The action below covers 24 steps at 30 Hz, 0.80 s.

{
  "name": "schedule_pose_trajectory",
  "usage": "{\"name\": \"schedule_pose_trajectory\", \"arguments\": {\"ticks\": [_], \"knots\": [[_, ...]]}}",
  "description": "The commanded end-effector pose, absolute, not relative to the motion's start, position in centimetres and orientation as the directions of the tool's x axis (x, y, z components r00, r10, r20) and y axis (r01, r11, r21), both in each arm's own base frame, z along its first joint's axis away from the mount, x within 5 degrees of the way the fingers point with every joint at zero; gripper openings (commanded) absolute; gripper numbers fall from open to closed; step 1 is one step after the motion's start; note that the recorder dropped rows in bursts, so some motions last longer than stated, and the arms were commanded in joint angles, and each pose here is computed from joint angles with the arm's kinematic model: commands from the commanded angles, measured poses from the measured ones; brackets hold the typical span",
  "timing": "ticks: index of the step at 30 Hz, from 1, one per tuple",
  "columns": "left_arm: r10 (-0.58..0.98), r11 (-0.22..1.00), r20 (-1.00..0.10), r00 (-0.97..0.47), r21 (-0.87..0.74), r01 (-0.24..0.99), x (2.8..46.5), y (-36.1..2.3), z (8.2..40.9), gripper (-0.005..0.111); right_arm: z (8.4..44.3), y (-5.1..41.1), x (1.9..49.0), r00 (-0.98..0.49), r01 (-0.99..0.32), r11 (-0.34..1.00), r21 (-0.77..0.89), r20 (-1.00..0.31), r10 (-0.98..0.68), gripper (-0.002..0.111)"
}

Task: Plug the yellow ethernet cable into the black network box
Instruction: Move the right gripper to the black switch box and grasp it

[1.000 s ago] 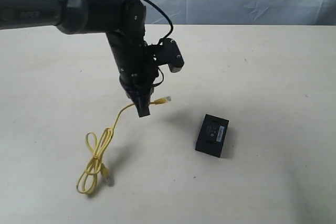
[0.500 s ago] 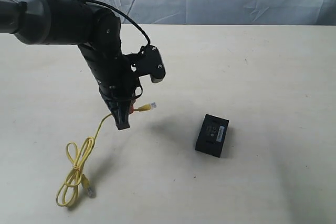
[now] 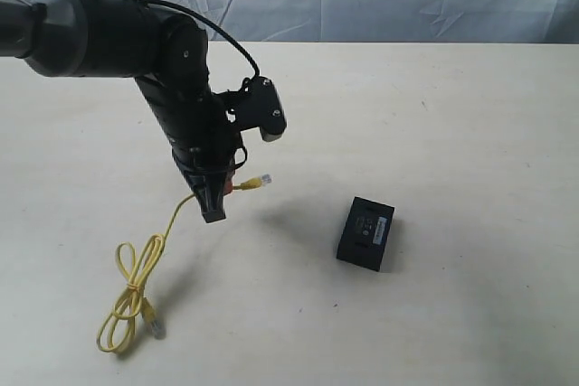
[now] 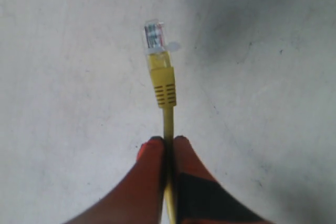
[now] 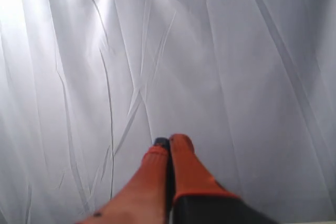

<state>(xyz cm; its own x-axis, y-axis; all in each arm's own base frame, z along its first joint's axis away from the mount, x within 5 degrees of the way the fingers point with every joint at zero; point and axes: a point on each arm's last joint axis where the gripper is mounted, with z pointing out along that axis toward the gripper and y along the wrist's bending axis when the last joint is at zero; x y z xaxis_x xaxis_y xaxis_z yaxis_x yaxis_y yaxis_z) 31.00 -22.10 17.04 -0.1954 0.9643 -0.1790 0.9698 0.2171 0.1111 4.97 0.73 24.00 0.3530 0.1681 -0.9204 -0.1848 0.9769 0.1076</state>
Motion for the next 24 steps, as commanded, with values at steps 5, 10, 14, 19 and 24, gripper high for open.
{"name": "schedule_pose_trajectory", "arguments": {"ticks": [5,10,14,19,24], "knots": [[0.957,0.230,-0.205,-0.203,0.116,0.966,30.9,-22.2,17.5,0.000,24.3,0.7,4.8,0.388,-0.189,0.977,0.103,-0.906,0.170,-0.001],[0.956,0.232,-0.212,-0.202,0.124,0.965,31.0,-22.2,17.5,0.000,25.4,0.7,5.3,0.168,-0.157,0.983,0.098,-0.978,0.124,-0.001],[0.956,0.232,-0.212,-0.202,0.124,0.965,31.0,-22.2,17.5,0.000,27.5,0.8,6.5,-0.110,-0.116,0.991,0.068,-0.992,0.055,-0.001],[0.956,0.232,-0.214,-0.202,0.125,0.965,31.0,-22.2,17.5,0.000,29.3,1.7,11.0,-0.422,-0.088,0.984,0.152,-0.901,0.101,-0.001],[0.941,0.255,-0.262,-0.215,0.134,0.958,31.3,-22.6,17.6,0.000,26.0,2.8,16.2,-0.663,-0.029,0.976,0.214,-0.735,0.141,-0.001]]}}
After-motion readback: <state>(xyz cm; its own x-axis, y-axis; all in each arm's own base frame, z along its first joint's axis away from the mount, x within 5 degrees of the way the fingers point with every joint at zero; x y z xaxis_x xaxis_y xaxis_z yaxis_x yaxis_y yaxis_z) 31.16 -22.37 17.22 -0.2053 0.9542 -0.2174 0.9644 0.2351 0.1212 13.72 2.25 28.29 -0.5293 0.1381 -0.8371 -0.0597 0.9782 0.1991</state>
